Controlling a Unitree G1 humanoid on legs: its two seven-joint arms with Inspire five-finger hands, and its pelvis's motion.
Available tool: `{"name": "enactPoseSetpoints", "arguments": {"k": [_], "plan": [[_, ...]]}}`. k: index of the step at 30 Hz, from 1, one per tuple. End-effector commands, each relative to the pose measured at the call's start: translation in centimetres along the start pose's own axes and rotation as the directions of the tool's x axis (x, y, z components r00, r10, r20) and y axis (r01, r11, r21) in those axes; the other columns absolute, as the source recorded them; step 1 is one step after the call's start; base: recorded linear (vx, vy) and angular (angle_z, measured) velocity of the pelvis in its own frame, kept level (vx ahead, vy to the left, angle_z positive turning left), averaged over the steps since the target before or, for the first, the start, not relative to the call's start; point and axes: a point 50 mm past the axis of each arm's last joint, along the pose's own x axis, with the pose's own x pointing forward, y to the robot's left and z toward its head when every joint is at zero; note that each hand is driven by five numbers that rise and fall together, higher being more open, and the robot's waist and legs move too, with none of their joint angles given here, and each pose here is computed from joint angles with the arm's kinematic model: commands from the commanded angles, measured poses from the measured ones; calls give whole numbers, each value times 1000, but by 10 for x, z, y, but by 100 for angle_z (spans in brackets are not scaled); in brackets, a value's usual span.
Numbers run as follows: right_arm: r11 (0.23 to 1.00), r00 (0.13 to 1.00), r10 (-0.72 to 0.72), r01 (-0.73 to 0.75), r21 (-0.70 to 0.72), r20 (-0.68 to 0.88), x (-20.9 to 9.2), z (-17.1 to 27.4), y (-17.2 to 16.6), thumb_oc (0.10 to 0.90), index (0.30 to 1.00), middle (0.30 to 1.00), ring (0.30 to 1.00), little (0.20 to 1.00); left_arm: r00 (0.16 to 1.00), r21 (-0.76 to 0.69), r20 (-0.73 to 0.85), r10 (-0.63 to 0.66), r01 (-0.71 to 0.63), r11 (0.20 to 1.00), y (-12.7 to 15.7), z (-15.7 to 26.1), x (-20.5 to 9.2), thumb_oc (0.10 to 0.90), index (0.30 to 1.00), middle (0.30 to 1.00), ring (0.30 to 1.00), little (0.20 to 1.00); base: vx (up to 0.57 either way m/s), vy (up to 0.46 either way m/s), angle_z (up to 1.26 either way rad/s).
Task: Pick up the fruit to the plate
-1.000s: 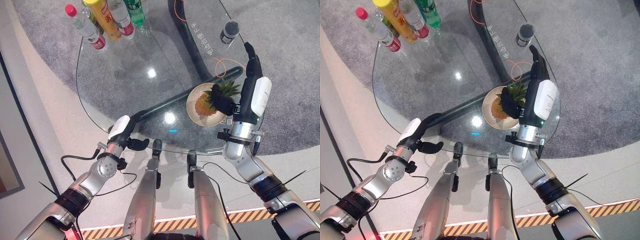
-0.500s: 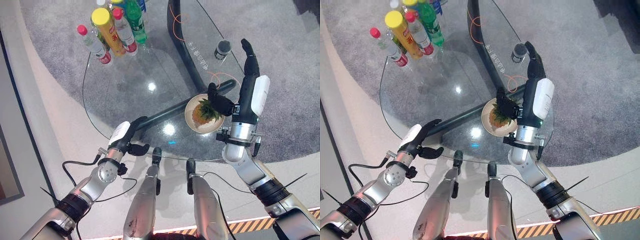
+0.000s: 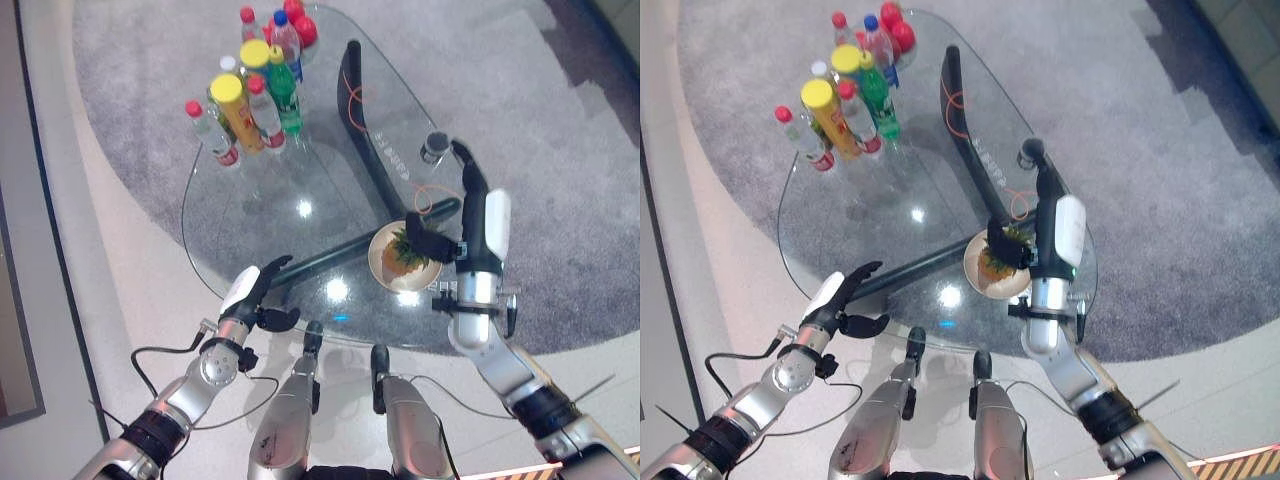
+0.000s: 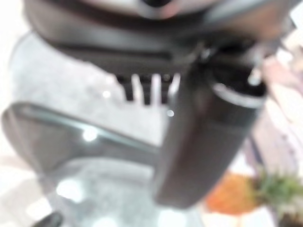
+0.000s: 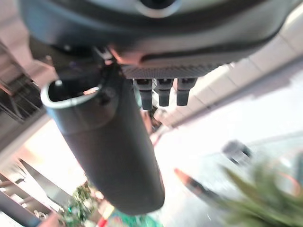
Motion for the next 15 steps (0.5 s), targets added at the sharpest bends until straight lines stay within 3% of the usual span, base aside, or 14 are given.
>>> {"name": "enactPoseSetpoints", "arguments": {"k": [1,8,15], "plan": [[990,990,14,-34,138,144,2,27,-14,800,900,900,900,900,999,-82,32,26,-24,996,-4,4,-6,800,900,900,900,900,32,-15,0],[963,970,239,-230,141,-50,-47,-12,4,800,900,900,900,900,970,-181,-239,-36,-8,983,-35,-50,-38,800,900,900,900,900,20,-7,-1],[964,932,264,-252,83,-248,-79,-51,1,800,900,900,900,900,873,-292,-476,-110,-39,956,-63,-97,-72,800,900,900,900,900,-2,-10,-6]]}}
